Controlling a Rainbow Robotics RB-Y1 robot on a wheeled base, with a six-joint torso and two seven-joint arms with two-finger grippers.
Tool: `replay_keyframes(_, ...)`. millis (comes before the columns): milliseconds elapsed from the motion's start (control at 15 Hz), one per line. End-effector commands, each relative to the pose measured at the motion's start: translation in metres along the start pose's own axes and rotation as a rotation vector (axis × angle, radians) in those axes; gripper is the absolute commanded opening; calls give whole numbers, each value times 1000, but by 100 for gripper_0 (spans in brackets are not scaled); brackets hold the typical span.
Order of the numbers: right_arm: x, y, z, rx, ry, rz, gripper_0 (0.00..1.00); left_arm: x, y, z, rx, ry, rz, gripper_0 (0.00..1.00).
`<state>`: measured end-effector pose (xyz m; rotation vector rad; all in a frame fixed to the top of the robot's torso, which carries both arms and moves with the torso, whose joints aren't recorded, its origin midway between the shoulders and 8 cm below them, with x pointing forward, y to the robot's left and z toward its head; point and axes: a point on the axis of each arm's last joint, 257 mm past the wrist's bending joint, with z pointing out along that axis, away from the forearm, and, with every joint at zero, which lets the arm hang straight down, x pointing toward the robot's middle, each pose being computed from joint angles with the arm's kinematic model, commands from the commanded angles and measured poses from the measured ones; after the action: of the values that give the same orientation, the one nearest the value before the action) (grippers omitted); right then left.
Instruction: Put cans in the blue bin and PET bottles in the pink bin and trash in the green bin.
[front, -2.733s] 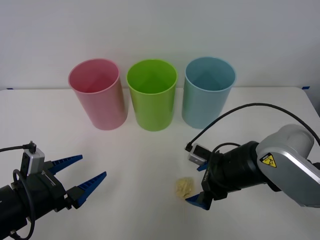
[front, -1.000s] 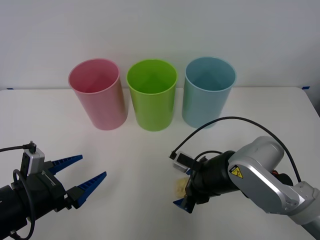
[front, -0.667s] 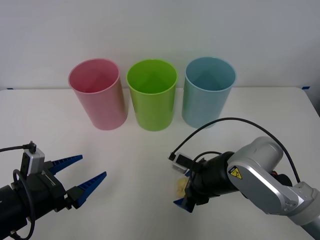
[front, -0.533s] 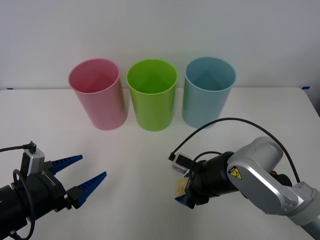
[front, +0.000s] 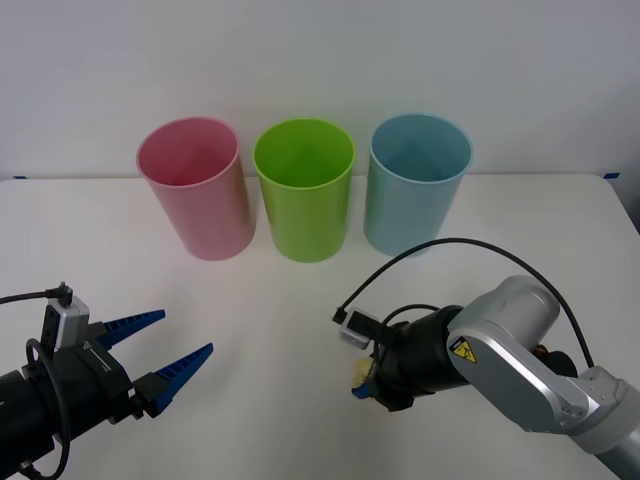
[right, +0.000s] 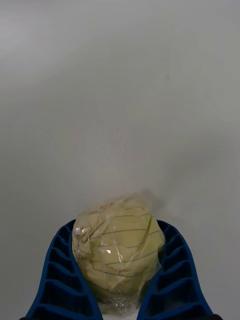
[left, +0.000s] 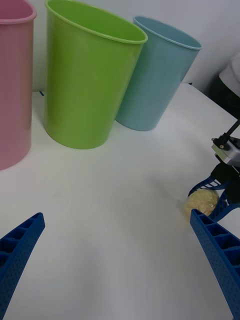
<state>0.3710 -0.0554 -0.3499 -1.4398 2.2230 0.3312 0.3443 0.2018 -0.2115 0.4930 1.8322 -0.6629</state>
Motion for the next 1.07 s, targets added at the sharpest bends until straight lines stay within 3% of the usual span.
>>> replay_keyframes(67,-3,3,2,-1,-2,6,0,0,0,0,0,0,0,100)
replay_keyframes(333,-19,2,-11,23,-53,-13,0,0,0,0,0,0,0,100)
replay_keyframes(467,-24,2,-36,28,-108,-13,0,0,0,0,0,0,0,100)
replay_keyframes(600,-23,-3,-67,41,-160,-16,0,0,0,0,0,0,0,100)
replay_keyframes(733,-20,-4,-105,28,-216,26,0,0,0,0,0,0,0,100)
replay_keyframes(1067,-37,-35,-213,57,-375,86,0,0,0,0,0,0,0,100)
